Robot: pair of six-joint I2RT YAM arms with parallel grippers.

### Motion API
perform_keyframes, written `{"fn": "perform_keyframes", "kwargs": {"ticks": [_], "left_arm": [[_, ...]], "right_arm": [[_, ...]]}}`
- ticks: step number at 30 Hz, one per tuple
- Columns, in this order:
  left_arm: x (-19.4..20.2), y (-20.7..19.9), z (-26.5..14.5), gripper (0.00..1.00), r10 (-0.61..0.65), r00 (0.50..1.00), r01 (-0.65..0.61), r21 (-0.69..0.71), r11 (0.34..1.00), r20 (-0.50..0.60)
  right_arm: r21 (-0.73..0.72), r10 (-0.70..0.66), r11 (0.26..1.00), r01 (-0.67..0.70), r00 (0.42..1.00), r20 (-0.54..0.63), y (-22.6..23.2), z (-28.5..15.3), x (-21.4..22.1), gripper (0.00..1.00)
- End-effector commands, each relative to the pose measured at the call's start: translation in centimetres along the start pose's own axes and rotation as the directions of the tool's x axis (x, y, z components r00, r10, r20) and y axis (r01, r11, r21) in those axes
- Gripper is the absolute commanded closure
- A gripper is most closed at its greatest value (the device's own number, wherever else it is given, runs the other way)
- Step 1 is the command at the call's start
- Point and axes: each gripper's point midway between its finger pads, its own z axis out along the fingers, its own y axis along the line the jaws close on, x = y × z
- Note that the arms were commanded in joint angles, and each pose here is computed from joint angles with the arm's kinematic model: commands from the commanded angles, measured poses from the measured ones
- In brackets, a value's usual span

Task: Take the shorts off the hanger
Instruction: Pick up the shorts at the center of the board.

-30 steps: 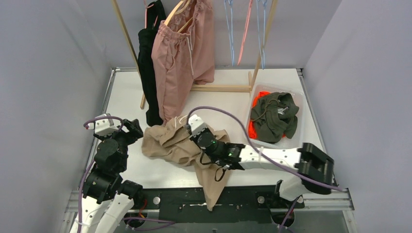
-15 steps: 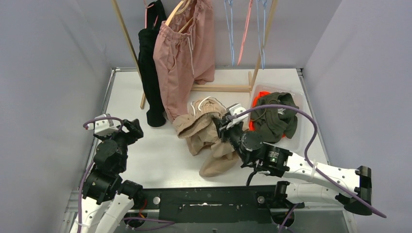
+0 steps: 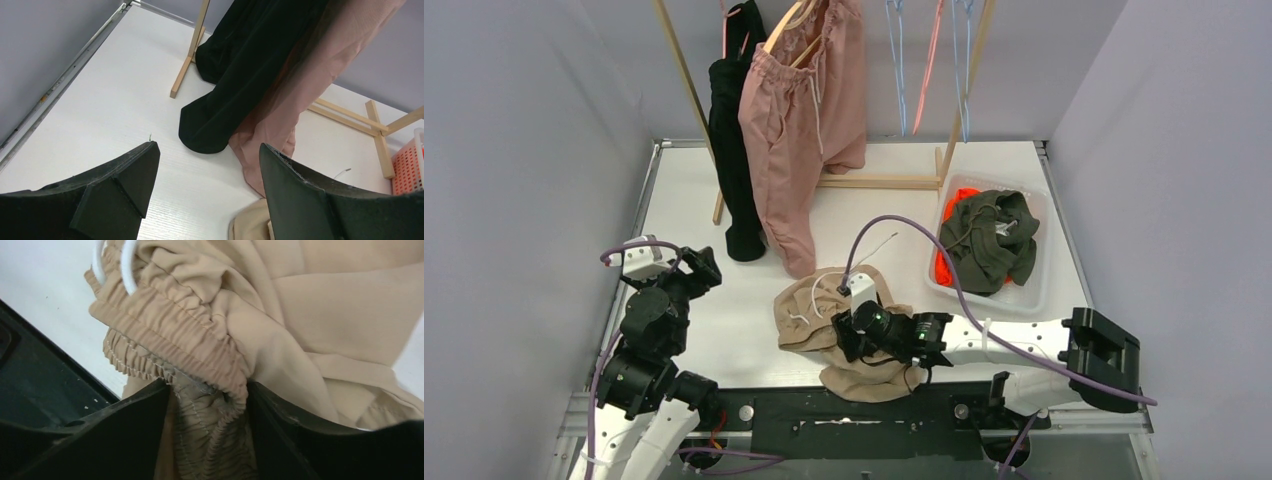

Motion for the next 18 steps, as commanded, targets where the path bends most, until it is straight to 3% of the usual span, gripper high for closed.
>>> {"fn": "perform_keyframes", "kwargs": {"ticks": [1,4,9,14,18], "left_arm": [[-1.6,-0.9,-0.1,0.27,-0.023,0.998,0.021,0.041,0.999,0.053],[-1.6,-0.9,-0.1,0.27,-0.024,0.998,0.021,0.044,0.999,0.053],[-1.6,-0.9,-0.2,0.27,-0.025,0.998,0.022,0.046,0.999,0.054],[-1.6,-0.9,-0.2,0.27,-0.025,0.998,0.023,0.047,0.999,0.055],[-1.6,-0.9,-0.2,0.27,-0.025,0.998,0.023,0.050,0.999,0.054]], "right_arm": [[-0.081,0.050,0.995,-0.051,0.999,-0.015,3.4,0.2,-1.4,0.32],[0.007,0.032,0.999,-0.032,0.999,-0.019,2.6,1.2,-2.0,0.17],[0.218,-0.068,0.971,0.100,0.987,-0.148,-0.1,3.4,-0.9,0.12],[0.372,-0.090,0.912,0.175,0.968,-0.236,-2.5,5.3,1.0,0.14],[0.354,-0.066,0.926,0.132,0.979,-0.191,-2.2,6.1,1.4,0.29]]}}
